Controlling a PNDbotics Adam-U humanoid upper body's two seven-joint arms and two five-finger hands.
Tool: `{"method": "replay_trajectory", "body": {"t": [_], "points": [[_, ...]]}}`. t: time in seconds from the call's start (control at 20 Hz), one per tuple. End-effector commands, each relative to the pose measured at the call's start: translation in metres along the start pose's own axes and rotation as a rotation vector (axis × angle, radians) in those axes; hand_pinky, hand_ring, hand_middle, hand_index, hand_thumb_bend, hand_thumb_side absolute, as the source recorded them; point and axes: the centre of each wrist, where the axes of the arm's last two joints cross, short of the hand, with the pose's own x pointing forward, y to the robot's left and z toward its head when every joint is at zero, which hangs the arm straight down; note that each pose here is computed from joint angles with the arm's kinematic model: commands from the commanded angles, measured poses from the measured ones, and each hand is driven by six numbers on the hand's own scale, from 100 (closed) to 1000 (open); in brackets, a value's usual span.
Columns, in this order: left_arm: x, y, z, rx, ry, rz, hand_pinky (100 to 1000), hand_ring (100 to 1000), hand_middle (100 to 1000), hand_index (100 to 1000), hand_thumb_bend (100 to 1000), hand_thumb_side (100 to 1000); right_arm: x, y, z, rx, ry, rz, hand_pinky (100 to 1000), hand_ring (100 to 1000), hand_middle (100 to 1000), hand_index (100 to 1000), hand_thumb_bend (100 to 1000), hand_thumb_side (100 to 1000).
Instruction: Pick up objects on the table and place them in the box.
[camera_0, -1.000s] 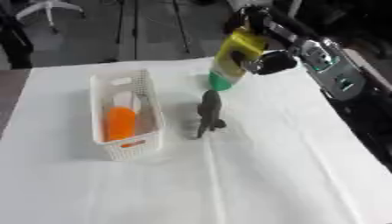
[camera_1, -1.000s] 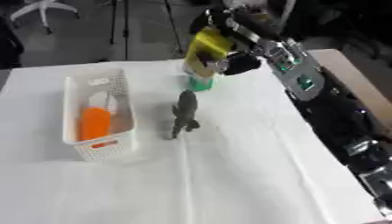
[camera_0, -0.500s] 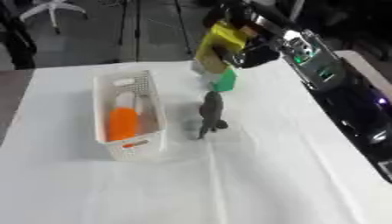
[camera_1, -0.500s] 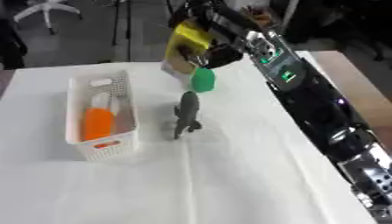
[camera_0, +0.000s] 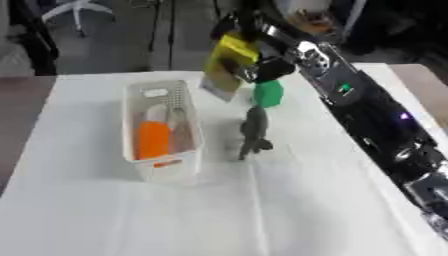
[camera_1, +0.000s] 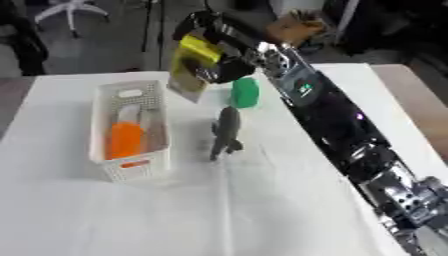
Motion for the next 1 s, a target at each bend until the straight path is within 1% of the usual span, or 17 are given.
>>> {"method": "replay_trajectory", "body": {"t": [0.05, 0.25, 0.5, 0.65, 0.9, 1.0], "points": [[0.007, -0.001, -0.007, -0.016, -0.034, 0.008, 457, 736, 840, 877, 394, 1000, 0.004, -0.010, -0.009, -0.056, -0.012, 0.003, 100, 160, 736, 640, 100, 100], [0.007, -0.003, -0.008, -0.020, -0.036, 0.013, 457, 737, 840, 877, 395, 1000, 0.008, -0.004, -0.018, -0.108, -0.013, -0.036, 100, 165, 732, 628, 100, 100], [0.007, -0.003, -0.008, -0.021, -0.036, 0.014, 457, 737, 840, 877, 394, 1000, 0.013, 0.006, -0.025, -0.100, -0.028, -0.054, 100, 163, 733, 623, 100, 100], [0.007, -0.003, -0.007, -0.022, -0.035, 0.014, 457, 737, 840, 877, 395, 1000, 0.014, 0.021, -0.031, -0.055, -0.040, -0.066, 100, 160, 733, 622, 100, 100], [0.007, -0.003, -0.007, -0.022, -0.034, 0.014, 456, 737, 841, 877, 395, 1000, 0.013, 0.038, -0.035, 0.005, -0.057, -0.063, 100, 157, 733, 621, 100, 100], [0.006, -0.003, -0.007, -0.022, -0.034, 0.014, 456, 737, 841, 877, 395, 1000, 0.012, 0.042, -0.036, 0.018, -0.060, -0.061, 100, 157, 733, 621, 100, 100]]}}
